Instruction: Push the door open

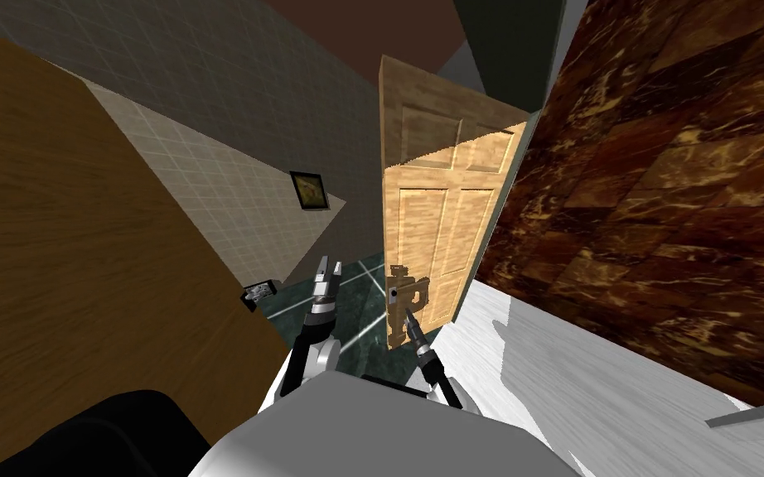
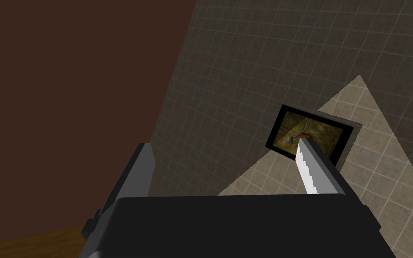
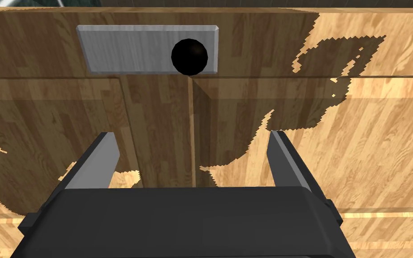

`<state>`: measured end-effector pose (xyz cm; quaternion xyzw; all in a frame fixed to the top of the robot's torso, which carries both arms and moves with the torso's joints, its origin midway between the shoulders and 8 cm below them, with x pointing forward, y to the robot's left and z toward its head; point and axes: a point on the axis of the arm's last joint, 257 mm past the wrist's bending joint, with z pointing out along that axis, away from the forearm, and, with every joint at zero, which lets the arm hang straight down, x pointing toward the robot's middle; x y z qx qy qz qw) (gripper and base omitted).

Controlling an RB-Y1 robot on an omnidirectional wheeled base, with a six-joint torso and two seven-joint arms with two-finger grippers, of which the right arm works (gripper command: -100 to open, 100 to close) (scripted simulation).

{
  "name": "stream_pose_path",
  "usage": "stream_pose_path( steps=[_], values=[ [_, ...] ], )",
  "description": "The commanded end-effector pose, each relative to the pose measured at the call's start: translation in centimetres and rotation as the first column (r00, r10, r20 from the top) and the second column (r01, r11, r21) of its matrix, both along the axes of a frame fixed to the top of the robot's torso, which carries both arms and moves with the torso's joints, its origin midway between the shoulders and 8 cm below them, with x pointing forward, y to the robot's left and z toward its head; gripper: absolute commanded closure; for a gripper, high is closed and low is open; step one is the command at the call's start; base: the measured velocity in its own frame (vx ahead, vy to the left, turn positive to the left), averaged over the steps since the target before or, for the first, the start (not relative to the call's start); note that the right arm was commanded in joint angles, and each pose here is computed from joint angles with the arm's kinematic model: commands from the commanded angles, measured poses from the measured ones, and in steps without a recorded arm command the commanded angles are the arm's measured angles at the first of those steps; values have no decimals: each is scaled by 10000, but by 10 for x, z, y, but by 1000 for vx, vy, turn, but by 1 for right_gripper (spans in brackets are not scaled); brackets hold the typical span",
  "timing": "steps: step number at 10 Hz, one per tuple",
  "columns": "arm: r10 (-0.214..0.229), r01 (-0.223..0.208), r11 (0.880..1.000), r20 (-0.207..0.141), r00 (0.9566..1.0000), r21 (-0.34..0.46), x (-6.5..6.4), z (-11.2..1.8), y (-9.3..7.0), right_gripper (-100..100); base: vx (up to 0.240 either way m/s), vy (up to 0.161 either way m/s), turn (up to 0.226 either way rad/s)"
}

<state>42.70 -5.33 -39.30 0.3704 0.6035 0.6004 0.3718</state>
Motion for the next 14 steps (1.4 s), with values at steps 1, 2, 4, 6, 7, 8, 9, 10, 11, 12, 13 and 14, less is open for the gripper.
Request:
stream_pose_path(
  steps=[1, 2, 4, 6, 7, 8, 9, 10, 11, 12, 13, 14],
  values=[
    [-35, 35, 10000, 18, 10000, -12, 1, 0, -1, -100, 68, 35, 30],
    [-48, 48, 10000, 25, 10000, -15, 1, 0, -2, -100, 150, 86, 21],
    [-106, 106, 9999, 56, 9999, -15, 2, 0, -3, -100, 217, 115, 24],
    [-163, 163, 9999, 85, 9998, 1, 2, 1, -4, -100, 201, 113, 29],
    [-186, 186, 9998, 96, 9998, 13, 3, 1, -4, -100, 188, 130, 22],
    [-170, 170, 9999, 88, 9998, 7, 3, 1, -4, -100, 82, 54, -8],
    [-170, 170, 9999, 88, 9998, 7, 3, 1, -4, 100, -15, -9, -5],
    [-170, 170, 9999, 88, 9998, 7, 3, 1, -4, 100, -33, -21, 21],
    [-170, 170, 9999, 88, 9998, 7, 3, 1, -4, 100, -22, -17, 7],
    [-170, 170, 9999, 88, 9998, 7, 3, 1, -4, 100, -14, -9, -4],
    [-170, 170, 9999, 88, 9998, 7, 3, 1, -4, 100, -8, -3, -4],
    [-170, 170, 9999, 88, 9998, 7, 3, 1, -4, 100, 0, 0, 0]
  ],
)
